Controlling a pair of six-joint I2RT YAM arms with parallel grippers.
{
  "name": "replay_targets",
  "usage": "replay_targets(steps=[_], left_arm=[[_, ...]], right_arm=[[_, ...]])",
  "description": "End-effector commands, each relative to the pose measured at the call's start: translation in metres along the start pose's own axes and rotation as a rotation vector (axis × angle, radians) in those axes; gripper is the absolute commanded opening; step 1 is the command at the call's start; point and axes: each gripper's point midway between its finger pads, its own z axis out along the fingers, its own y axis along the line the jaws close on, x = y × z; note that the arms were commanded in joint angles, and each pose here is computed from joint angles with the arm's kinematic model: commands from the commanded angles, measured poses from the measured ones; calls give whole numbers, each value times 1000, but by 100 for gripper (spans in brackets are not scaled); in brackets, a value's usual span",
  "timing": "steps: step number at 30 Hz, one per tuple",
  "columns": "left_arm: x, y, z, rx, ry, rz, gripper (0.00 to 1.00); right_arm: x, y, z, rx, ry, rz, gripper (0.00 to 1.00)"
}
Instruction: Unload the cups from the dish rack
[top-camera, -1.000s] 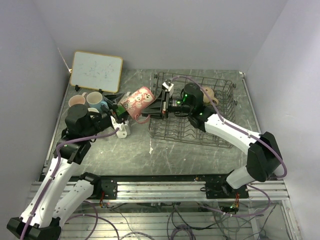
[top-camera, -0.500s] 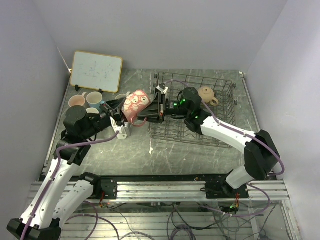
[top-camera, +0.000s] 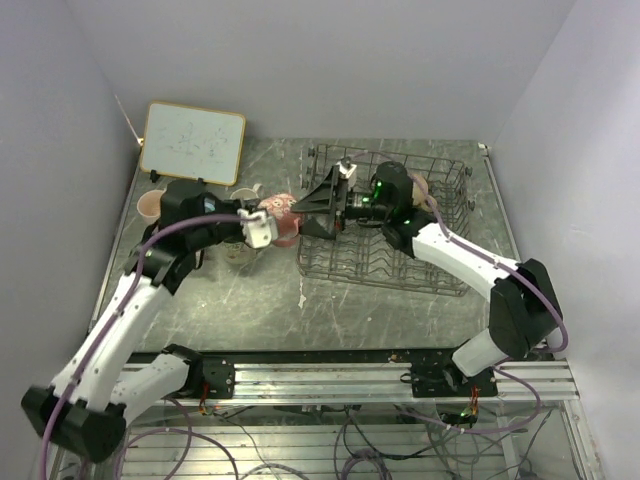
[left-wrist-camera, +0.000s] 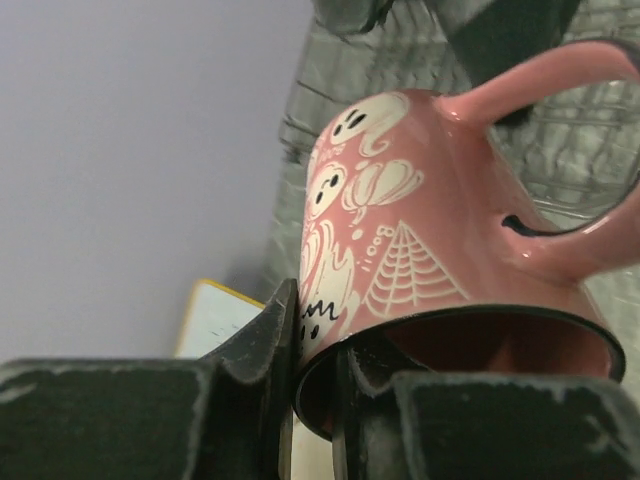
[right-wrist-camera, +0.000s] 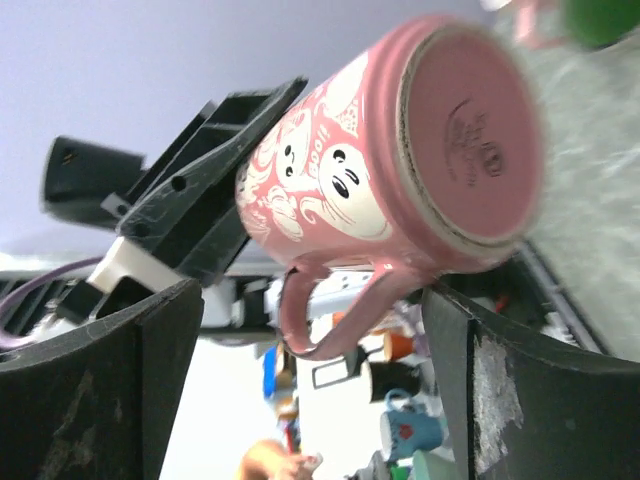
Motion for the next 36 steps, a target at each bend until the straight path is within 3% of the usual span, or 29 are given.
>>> replay_targets(steps=[1,3,15,20,36], left_arm=[[13,22,13,8,170,-166,7],[29,18,24,52,271,-252,7],[81,14,88,110,600,-531,7],[92,2,109,111,654,-683,7],[144,-12,132,32,839,-960,7]], right_arm=[[-35,-37,-37,174,-116,-25,92],[-51,-51,-61,230,-183,-18,93],[-97,-90,-173,527,-457,-37,93],[-102,-92,-190,591,-504,-49,93],[-106,-96,-213,621,-549,-41,93]])
